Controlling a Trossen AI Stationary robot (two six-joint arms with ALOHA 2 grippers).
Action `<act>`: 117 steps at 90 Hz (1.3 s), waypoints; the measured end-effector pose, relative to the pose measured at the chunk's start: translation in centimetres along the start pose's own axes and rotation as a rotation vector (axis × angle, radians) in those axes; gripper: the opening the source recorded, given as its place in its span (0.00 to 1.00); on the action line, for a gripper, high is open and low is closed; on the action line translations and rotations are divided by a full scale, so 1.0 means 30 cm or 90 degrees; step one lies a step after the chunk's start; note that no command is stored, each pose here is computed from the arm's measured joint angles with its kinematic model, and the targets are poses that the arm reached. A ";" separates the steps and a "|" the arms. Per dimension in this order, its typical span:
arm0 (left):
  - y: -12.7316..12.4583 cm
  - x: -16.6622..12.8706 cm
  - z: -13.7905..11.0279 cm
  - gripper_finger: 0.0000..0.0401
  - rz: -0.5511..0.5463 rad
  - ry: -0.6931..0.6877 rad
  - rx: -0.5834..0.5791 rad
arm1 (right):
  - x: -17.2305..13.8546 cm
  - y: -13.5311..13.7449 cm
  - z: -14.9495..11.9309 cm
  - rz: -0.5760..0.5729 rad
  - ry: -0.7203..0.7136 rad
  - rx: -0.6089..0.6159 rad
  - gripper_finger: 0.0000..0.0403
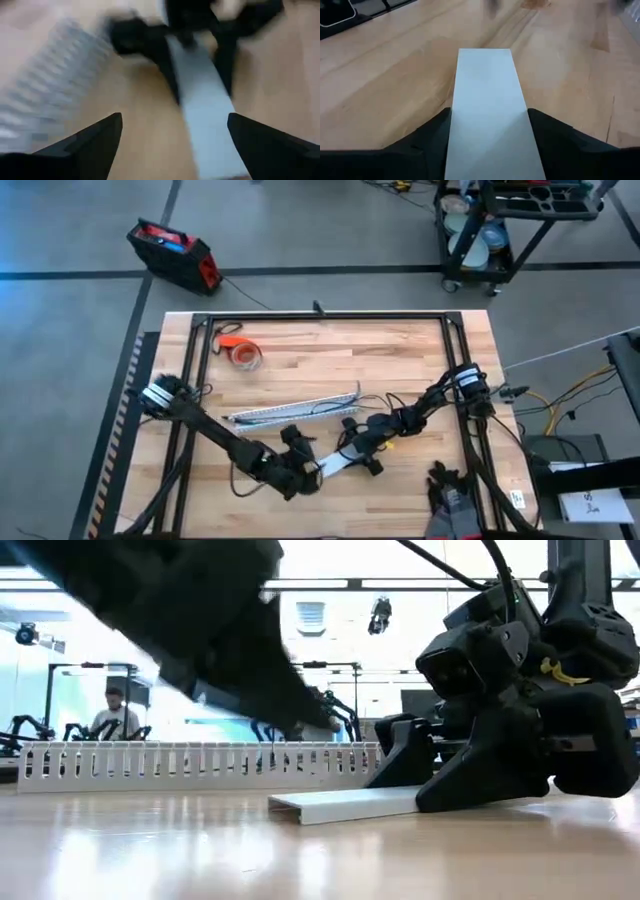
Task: Ziptie cables
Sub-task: Close the white cable duct
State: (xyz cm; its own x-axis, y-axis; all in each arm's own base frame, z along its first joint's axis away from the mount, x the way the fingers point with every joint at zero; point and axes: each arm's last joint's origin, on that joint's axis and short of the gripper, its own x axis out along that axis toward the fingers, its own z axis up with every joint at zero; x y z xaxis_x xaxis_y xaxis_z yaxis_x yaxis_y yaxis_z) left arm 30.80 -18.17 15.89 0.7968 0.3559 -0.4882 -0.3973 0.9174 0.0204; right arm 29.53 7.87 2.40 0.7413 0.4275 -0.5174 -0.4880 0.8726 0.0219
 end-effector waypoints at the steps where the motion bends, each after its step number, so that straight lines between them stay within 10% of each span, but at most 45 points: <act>1: 0.006 -0.007 0.001 0.87 0.003 -0.006 -0.002 | 0.000 0.000 0.000 0.000 -0.001 0.001 0.54; 51: 0.358 -0.146 0.043 0.87 0.025 -0.108 -0.066 | -0.142 -0.003 0.201 -0.087 -0.002 -0.026 0.54; 117: 0.575 0.154 0.048 0.87 -0.078 -0.034 0.052 | -0.360 -0.243 0.214 -0.284 0.026 0.005 0.54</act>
State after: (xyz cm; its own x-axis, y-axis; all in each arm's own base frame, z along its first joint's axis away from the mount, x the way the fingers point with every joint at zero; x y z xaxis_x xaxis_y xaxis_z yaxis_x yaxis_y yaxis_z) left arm 28.29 -0.44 15.22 0.8610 0.2472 -0.4445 -0.2588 0.9653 0.0354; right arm 28.03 -1.59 13.32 0.8591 -0.0004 -0.5118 -0.1211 0.9715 -0.2040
